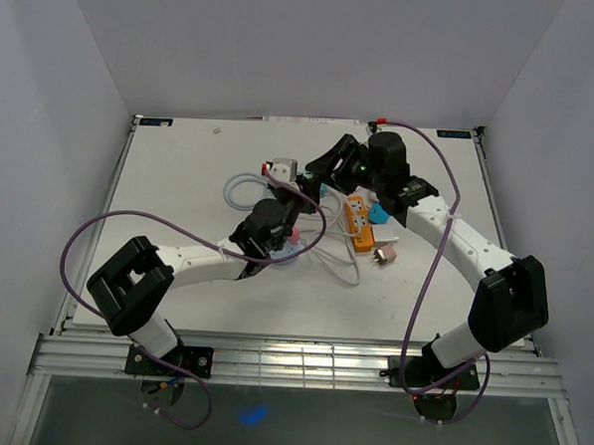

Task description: Insert the plug

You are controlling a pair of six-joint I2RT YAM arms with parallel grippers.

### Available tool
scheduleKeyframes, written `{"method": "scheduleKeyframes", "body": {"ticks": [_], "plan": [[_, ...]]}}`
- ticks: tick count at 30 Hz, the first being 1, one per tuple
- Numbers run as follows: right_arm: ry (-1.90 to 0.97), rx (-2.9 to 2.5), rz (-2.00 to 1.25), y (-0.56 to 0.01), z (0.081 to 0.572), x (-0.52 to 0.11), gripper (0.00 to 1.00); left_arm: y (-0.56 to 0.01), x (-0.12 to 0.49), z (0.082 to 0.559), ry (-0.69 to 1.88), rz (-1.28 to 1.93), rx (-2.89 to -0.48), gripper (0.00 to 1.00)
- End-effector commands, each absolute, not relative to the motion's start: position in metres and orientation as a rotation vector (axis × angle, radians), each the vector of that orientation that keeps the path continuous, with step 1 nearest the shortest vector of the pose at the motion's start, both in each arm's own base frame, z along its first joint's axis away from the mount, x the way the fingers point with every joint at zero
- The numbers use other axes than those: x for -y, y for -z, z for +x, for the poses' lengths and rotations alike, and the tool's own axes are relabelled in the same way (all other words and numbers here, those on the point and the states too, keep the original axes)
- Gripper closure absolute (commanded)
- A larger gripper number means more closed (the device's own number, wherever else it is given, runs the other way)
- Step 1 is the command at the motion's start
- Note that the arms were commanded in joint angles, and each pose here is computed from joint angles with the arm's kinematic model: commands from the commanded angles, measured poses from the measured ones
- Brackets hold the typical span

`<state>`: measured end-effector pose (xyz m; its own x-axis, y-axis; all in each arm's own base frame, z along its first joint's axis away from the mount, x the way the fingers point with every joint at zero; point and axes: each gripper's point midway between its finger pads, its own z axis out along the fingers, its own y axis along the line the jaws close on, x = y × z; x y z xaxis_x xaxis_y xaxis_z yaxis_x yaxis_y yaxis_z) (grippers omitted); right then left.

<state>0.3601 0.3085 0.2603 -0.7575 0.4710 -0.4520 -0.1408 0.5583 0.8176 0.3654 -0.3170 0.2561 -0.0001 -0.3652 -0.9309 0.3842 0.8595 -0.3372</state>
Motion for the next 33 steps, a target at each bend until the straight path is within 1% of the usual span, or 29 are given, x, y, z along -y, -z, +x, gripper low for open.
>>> {"method": "scheduleKeyframes", "body": {"ticks": [1, 3, 4, 5, 6, 7, 8, 9, 11, 13, 14, 16, 17, 18, 19, 20, 22, 23, 25, 28, 29, 31, 33], "plan": [[-1.27, -2.078, 0.2, -0.283, 0.35, -0.313, 0.37, -0.286, 0.315, 0.359, 0.652, 0.011, -1.383, 1.0], [-1.266, -2.072, 0.204, -0.285, 0.353, -0.31, 0.33, -0.279, 0.31, 0.355, 0.648, 0.012, -1.392, 1.0], [-1.266, -2.072, 0.2, -0.285, 0.354, -0.31, 0.25, -0.279, 0.307, 0.353, 0.645, 0.008, -1.393, 1.0], [-1.262, -2.066, 0.202, -0.286, 0.356, -0.307, 0.23, -0.286, 0.302, 0.349, 0.652, 0.003, -1.379, 1.0], [-1.256, -2.066, 0.203, -0.285, 0.358, -0.306, 0.2, -0.279, 0.297, 0.345, 0.646, 0.01, -1.392, 1.0], [-1.256, -2.064, 0.202, -0.286, 0.358, -0.305, 0.15, -0.279, 0.294, 0.342, 0.646, 0.014, -1.392, 1.0], [-1.25, -2.06, 0.206, -0.286, 0.362, -0.301, 0.14, -0.286, 0.288, 0.336, 0.652, 0.009, -1.386, 1.0], [-1.241, -2.052, 0.19, -0.288, 0.364, -0.299, 0.13, -0.278, 0.284, 0.332, 0.649, 0.015, -1.404, 1.0], [-1.223, -2.051, 0.164, -0.289, 0.367, -0.295, 0.13, -0.273, 0.278, 0.325, 0.655, 0.039, -1.429, 1.0], [-1.207, -2.036, 0.081, -0.295, 0.367, -0.294, 0.13, -0.281, 0.27, 0.312, 0.681, 0.061, -1.426, 1.0], [-1.191, -2.048, 0.058, -0.293, 0.367, -0.291, 0.12, -0.27, 0.265, 0.31, 0.664, 0.067, -1.478, 1.0], [-1.168, -2.041, -0.059, -0.298, 0.367, -0.292, 0.13, -0.278, 0.252, 0.302, 0.671, 0.045, -1.503, 1.0], [-1.143, -2.085, -0.073, -0.291, 0.365, -0.289, 0.13, -0.262, 0.245, 0.3, 0.643, 0.047, -1.579, 1.0], [-1.13, -2.074, -0.15, -0.292, 0.363, -0.291, 0.13, -0.258, 0.237, 0.294, 0.623, 0.054, -1.618, 1.0], [-1.134, -2.087, -0.152, -0.291, 0.362, -0.291, 0.13, -0.266, 0.235, 0.291, 0.642, 0.039, -1.599, 1.0], [-1.112, -2.094, -0.194, -0.287, 0.361, -0.29, 0.14, -0.256, 0.23, 0.287, 0.628, 0.034, -1.652, 1.0], [-1.092, -2.135, -0.251, -0.273, 0.356, -0.29, 0.14, -0.259, 0.216, 0.281, 0.625, -0.032, -1.67, 1.0], [-1.066, -2.151, -0.291, -0.262, 0.354, -0.289, 0.14, -0.248, 0.21, 0.276, 0.601, -0.043, -1.721, 1.0], [-1.075, -2.156, -0.364, -0.249, 0.347, -0.292, 0.16, -0.25, 0.203, 0.269, 0.629, -0.084, -1.728, 1.0], [-1.034, -2.207, -0.531, -0.217, 0.337, -0.3, 0.18, -0.24, 0.196, 0.261, 0.63, -0.132, -1.793, 1.0], [-1.017, -2.216, -0.61, -0.211, 0.333, -0.311, 0.18, -0.235, 0.192, 0.258, 0.609, -0.141, -1.825, 1.0], [-0.898, -2.23, -0.76, -0.193, 0.328, -0.314, 0.21, -0.231, 0.186, 0.256, 0.603, -0.192, -1.851, 1.0], [-0.863, -2.226, -0.876, -0.18, 0.32, -0.332, 0.22, -0.224, 0.176, 0.252, 0.571, -0.238, -1.875, 1.0]]}}
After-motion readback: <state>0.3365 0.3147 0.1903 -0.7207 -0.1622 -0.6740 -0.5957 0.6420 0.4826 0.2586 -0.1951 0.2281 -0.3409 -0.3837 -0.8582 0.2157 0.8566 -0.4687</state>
